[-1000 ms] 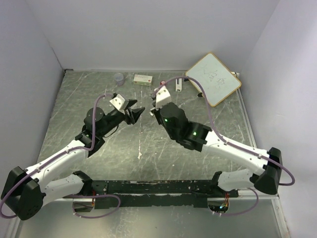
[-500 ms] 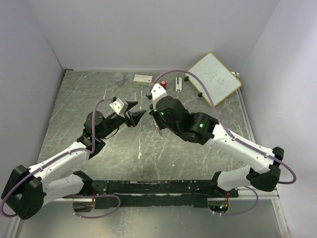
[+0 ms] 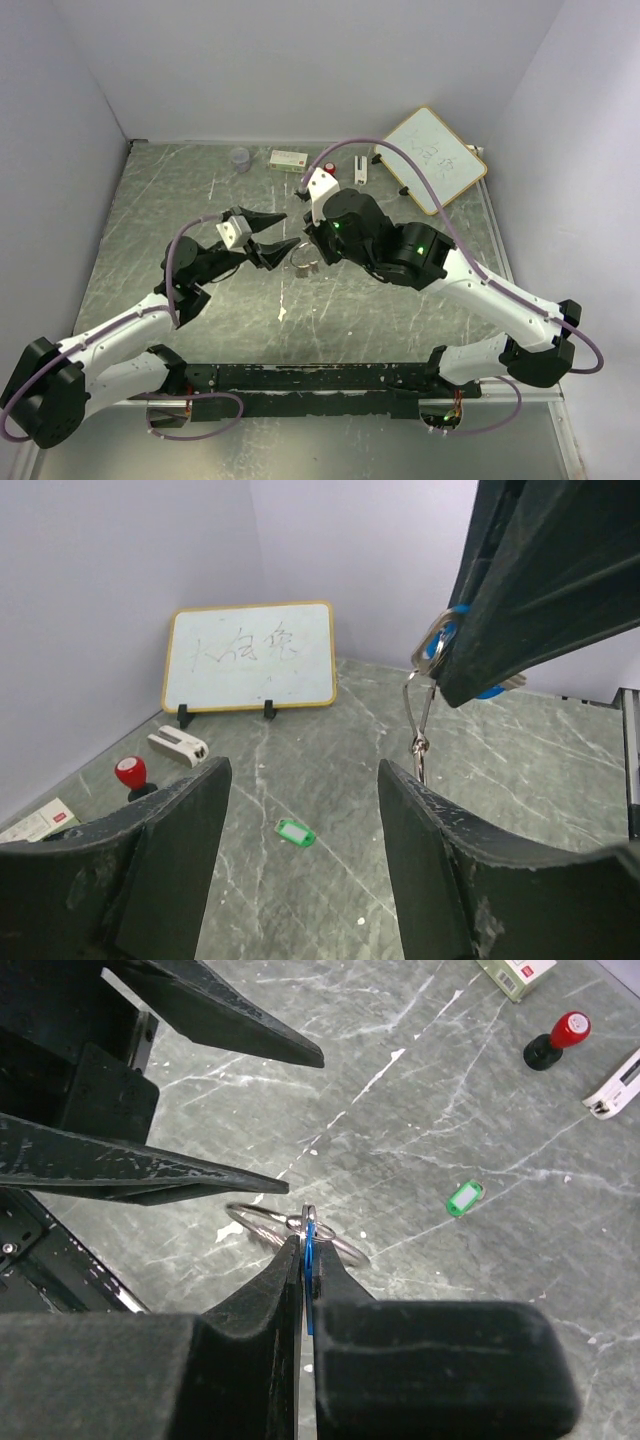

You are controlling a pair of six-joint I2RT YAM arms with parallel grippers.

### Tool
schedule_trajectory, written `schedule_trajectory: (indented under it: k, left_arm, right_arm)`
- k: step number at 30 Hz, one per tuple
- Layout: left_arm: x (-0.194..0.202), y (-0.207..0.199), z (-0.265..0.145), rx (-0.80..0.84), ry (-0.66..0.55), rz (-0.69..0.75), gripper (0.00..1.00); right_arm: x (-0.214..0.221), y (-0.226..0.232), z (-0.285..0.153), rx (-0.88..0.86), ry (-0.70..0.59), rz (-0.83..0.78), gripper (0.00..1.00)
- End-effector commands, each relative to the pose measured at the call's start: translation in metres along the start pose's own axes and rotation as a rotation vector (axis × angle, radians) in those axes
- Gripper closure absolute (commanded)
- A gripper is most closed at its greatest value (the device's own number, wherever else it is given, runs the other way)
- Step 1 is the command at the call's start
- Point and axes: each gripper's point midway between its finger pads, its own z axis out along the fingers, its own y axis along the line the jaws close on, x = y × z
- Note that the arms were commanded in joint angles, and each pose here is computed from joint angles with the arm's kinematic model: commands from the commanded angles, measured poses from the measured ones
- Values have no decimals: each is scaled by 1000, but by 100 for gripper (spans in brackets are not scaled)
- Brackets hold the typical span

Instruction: Remove the keys from the keyring

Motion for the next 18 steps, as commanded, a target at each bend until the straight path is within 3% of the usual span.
schedule_trajectory:
  k: [1, 7, 18]
  left_arm:
    - [-27, -9, -2, 39, -98, 27, 28]
    - [-33, -6, -4, 14, -120, 15, 26]
    - [-33, -30, -5, 145, -160, 11, 32]
  right_arm:
    - [-3, -1, -2, 9, -5, -8, 100]
    - [-4, -1, 1, 13, -5, -13, 100]
    - [-5, -4, 1, 31, -1, -16, 100]
